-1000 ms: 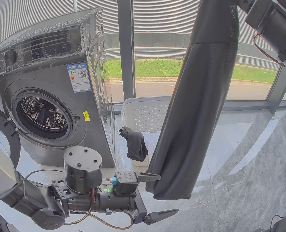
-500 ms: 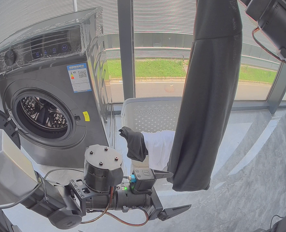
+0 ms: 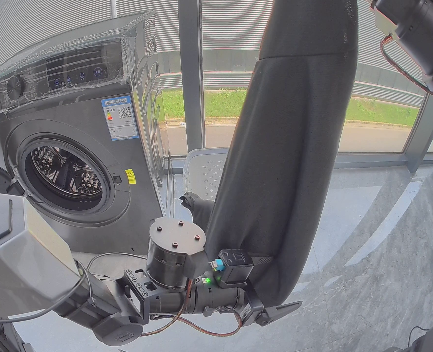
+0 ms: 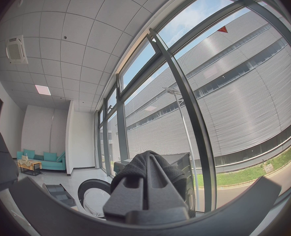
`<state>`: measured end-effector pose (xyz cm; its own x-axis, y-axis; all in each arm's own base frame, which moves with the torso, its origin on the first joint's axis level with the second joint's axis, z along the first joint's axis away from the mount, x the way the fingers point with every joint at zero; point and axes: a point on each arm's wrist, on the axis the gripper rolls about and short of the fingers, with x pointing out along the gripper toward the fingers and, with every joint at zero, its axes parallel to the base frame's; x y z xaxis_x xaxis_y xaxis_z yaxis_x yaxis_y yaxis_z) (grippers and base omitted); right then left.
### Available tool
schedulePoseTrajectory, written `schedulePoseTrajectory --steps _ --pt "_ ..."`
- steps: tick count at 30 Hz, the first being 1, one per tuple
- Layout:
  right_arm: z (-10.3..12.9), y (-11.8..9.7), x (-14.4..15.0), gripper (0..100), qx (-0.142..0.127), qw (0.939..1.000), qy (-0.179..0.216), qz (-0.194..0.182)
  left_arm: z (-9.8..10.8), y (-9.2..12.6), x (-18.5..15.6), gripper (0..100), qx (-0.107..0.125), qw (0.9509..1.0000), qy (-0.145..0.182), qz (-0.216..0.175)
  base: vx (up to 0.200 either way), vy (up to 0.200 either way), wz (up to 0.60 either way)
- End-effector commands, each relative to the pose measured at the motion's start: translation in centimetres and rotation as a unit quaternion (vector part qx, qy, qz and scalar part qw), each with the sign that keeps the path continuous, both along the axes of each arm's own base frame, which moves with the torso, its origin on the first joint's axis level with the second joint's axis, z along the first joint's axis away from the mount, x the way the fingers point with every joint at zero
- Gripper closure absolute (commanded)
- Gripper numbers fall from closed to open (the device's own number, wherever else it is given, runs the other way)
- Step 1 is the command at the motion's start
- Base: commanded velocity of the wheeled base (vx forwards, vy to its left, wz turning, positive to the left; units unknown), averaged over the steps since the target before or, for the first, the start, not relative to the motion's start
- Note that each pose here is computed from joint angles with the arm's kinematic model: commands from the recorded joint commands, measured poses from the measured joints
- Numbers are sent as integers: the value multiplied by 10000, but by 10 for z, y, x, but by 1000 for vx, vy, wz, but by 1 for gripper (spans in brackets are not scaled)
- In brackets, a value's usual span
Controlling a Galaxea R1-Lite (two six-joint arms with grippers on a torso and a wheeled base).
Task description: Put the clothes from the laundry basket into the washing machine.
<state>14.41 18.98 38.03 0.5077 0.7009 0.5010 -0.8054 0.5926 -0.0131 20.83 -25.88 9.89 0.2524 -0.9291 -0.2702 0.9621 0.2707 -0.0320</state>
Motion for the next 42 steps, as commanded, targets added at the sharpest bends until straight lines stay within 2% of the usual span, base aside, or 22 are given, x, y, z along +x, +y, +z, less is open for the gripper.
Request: schedulePoseTrajectory --steps 1,2,4,5,9,17,23,24,29,30,31,33,36,38,39,42 --pt "3 4 -6 100 47 9999 -37 143 -4 -2 7 0 32 9996 77 288 0 0 0" --pt "4 5 -9 100 60 9997 -46 220 -5 -1 10 0 30 9985 146 521 0 0 0" --pt "7 8 -14 100 100 9994 -69 336 -4 0 11 0 14 9982 158 573 0 0 0" --pt "8 9 -16 100 119 9992 -81 374 -3 0 11 100 -16 9983 155 570 0 0 0" --pt "11 12 -19 100 191 9990 -58 393 1 -5 10 100 -154 9982 119 562 0 0 0" --pt "12 11 -22 100 248 9988 -27 427 2 -5 10 100 -171 9981 107 578 0 0 0" --pt "10 3 -9 100 243 9997 49 18 4 -3 8 100 -185 9981 104 580 0 0 0" --pt "10 -3 -3 100 254 9995 45 -155 6 -2 8 100 -211 9981 87 579 0 0 0" --pt "10 -14 7 100 263 9985 58 -474 10 0 8 100 -256 9980 57 579 0 0 0" --pt "6 -24 18 100 197 9961 135 -845 15 0 7 100 -335 9979 -6 552 0 0 0" --pt "6 -24 18 100 197 9961 135 -845 15 0 7 100 -335 9979 -6 552 0 0 0" --pt "-3 -46 39 100 93 9884 227 -1496 26 2 6 100 -578 9970 -179 486 0 0 0" --pt "-13 -71 56 100 -25 9775 329 -2083 43 8 1 100 -866 9948 -374 381 0 0 0" --pt "-15 -75 59 100 -39 9753 354 -2179 48 11 -1 100 -919 9941 -417 386 0 0 0" --pt "-18 -81 61 100 -84 9732 383 -2264 57 18 -5 100 -1021 9928 -497 375 0 0 0" --pt "-19 -82 61 100 -76 9734 400 -2253 64 26 -13 100 -1110 9920 -475 361 0 0 0"
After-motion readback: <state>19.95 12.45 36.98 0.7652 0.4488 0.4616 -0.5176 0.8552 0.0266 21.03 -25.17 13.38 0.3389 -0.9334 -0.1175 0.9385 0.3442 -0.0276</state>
